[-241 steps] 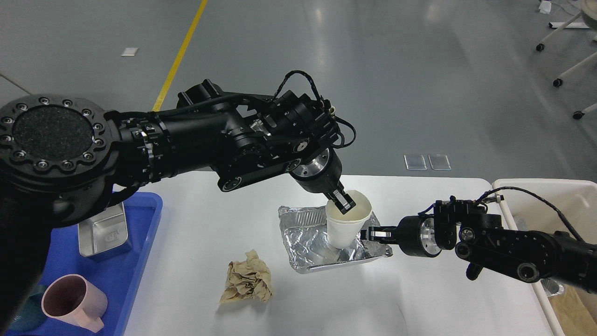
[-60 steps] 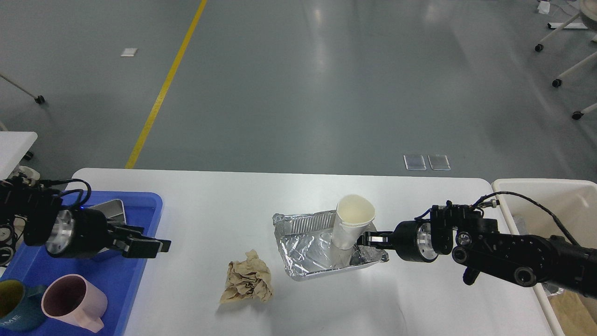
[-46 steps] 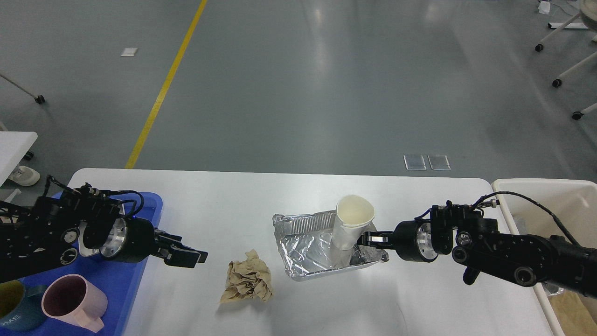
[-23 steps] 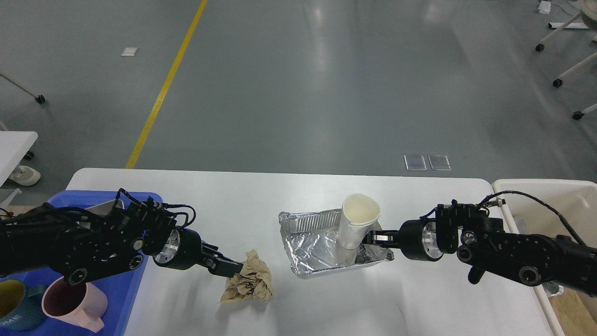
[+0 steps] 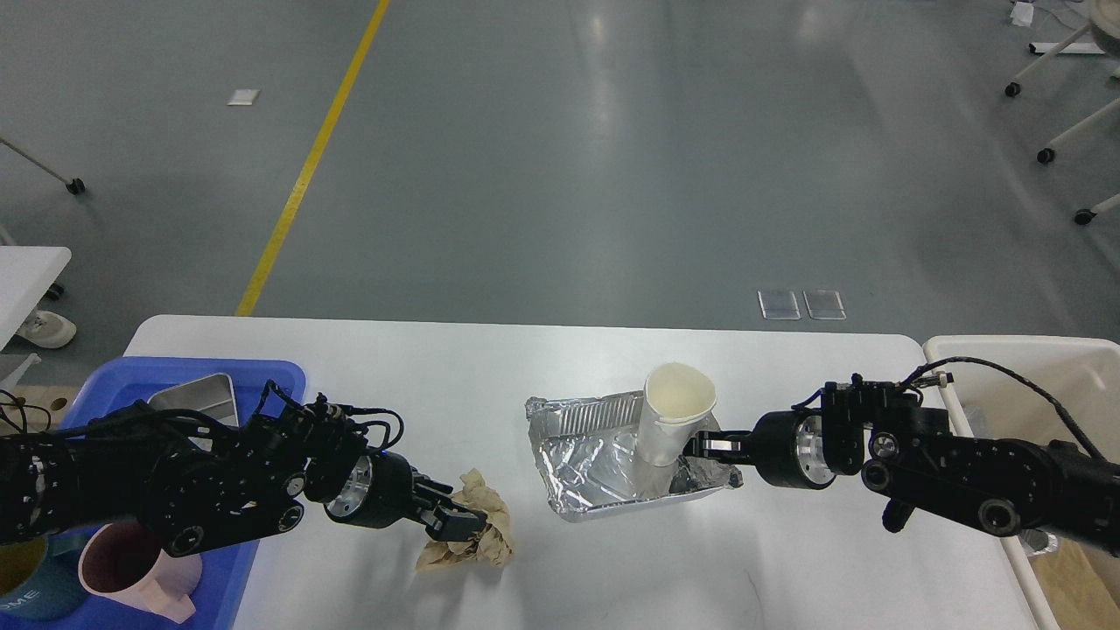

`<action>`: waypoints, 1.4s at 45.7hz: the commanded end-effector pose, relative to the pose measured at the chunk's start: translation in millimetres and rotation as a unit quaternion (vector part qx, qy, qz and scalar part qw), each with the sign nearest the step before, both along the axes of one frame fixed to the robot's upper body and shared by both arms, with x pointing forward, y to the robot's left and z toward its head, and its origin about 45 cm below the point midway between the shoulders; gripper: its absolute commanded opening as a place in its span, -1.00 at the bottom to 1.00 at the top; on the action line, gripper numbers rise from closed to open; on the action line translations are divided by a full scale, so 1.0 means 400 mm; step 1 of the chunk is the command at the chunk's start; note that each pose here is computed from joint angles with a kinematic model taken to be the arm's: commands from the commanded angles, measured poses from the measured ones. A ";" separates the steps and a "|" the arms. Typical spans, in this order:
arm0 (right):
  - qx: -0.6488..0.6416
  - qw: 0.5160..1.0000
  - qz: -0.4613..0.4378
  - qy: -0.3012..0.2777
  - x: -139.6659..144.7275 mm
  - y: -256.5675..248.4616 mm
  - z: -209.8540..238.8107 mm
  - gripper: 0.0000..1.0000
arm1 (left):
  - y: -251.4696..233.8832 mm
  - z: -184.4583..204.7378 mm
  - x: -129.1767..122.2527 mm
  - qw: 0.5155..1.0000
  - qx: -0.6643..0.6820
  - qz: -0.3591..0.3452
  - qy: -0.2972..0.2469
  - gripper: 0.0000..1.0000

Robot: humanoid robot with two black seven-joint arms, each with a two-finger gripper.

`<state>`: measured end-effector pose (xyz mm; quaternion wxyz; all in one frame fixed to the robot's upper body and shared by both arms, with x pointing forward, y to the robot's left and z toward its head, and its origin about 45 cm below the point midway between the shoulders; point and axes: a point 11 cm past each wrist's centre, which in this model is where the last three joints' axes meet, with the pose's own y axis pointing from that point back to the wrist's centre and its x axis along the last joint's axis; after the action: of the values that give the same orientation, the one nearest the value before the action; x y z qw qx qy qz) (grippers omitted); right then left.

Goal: Tidy desktop
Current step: 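Grasp the paper towel with the left gripper and lift it high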

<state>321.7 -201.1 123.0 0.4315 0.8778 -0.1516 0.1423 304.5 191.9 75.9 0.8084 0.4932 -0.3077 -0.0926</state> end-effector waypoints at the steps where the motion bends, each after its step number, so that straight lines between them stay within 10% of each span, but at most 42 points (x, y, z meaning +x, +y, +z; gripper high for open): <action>1: 0.000 1.000 0.000 0.000 -0.001 0.000 -0.001 -1.00 | 0.019 -0.008 -0.010 1.000 0.022 -0.008 0.012 -0.87; 27: -0.001 1.000 -0.002 0.000 0.000 -0.006 0.001 -1.00 | 0.076 0.133 0.087 0.999 0.038 0.001 -0.026 -1.00; 43: -0.001 1.000 -0.002 0.001 0.000 -0.006 -0.001 -1.00 | 0.281 0.502 0.217 0.987 0.033 0.094 -0.130 -1.00; 64: 0.000 1.000 -0.001 -0.001 0.002 -0.003 0.002 -1.00 | 0.325 0.893 0.217 0.971 -0.027 0.127 -0.203 -0.97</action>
<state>322.3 -202.2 123.5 0.4322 0.8773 -0.1524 0.1424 392.8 327.0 403.8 0.7430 0.5298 -0.3939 0.1099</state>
